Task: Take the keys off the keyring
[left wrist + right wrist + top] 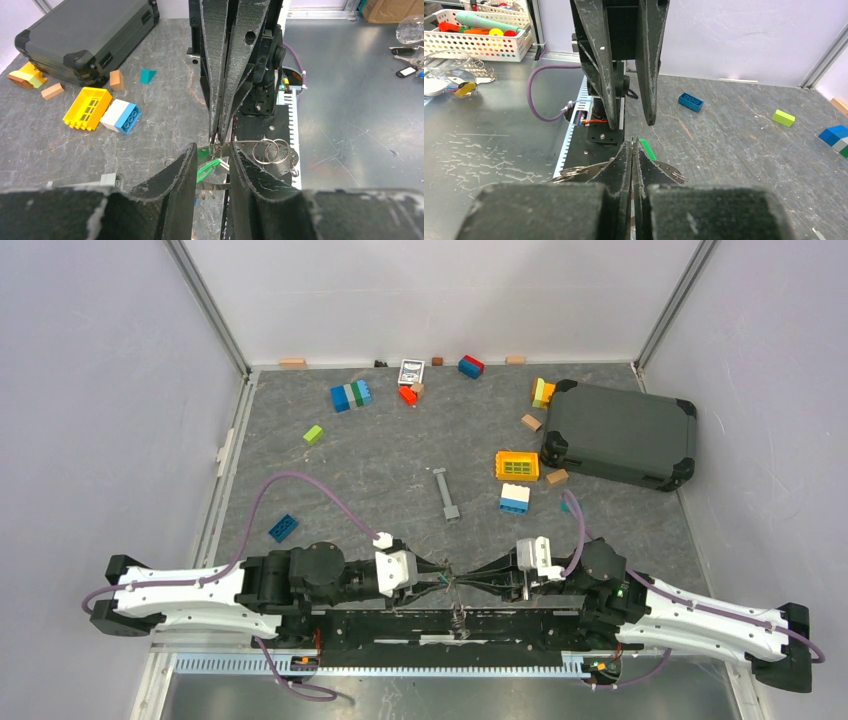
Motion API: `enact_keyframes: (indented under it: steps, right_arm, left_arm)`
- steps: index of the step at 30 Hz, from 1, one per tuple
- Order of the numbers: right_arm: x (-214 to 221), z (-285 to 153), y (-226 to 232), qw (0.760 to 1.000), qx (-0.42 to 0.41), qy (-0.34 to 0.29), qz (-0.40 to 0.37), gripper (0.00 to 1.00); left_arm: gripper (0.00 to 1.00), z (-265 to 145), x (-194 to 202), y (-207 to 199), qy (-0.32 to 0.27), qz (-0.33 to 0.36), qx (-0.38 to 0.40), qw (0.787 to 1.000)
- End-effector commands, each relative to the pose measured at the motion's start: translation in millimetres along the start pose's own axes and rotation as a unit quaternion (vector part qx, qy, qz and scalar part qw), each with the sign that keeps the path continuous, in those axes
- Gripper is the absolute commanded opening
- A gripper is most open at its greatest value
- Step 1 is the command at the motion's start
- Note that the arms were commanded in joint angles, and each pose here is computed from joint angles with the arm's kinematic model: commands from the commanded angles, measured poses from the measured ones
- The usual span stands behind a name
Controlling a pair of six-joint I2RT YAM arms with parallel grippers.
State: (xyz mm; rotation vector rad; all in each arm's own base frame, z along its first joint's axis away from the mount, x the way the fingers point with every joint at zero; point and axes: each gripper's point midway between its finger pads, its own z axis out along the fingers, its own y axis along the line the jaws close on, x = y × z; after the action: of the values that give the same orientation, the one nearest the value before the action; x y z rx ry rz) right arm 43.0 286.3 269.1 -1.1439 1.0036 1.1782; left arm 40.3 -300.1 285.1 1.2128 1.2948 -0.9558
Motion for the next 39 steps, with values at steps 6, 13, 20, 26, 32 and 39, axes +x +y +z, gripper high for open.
enact_keyframes:
  steps: [6,13,20,26,32,39]
  right_arm:
    - [-27,2,2,0.999,-0.009,-0.046,-0.018,0.00]
    - [-27,3,4,0.998,-0.015,-0.050,-0.018,0.00]
    - [-28,3,5,0.998,-0.019,-0.052,-0.019,0.00]
    - [-28,2,5,0.998,-0.017,-0.052,-0.020,0.00]
    - [-28,2,3,0.999,-0.011,-0.049,-0.020,0.00]
    - [-26,-1,-2,0.999,0.000,-0.028,-0.021,0.34]
  left_arm:
    - [0.34,9,-2,-8,-0.017,-0.010,0.016,1.000]
    - [0.26,13,5,-10,-0.005,-0.009,0.019,1.000]
    - [0.21,13,10,-10,-0.001,-0.010,0.017,1.000]
    - [0.02,13,9,-10,-0.001,-0.009,0.018,1.000]
    - [0.02,11,12,-12,0.009,-0.002,0.026,1.000]
    - [0.02,5,13,-5,0.034,0.021,0.017,0.999]
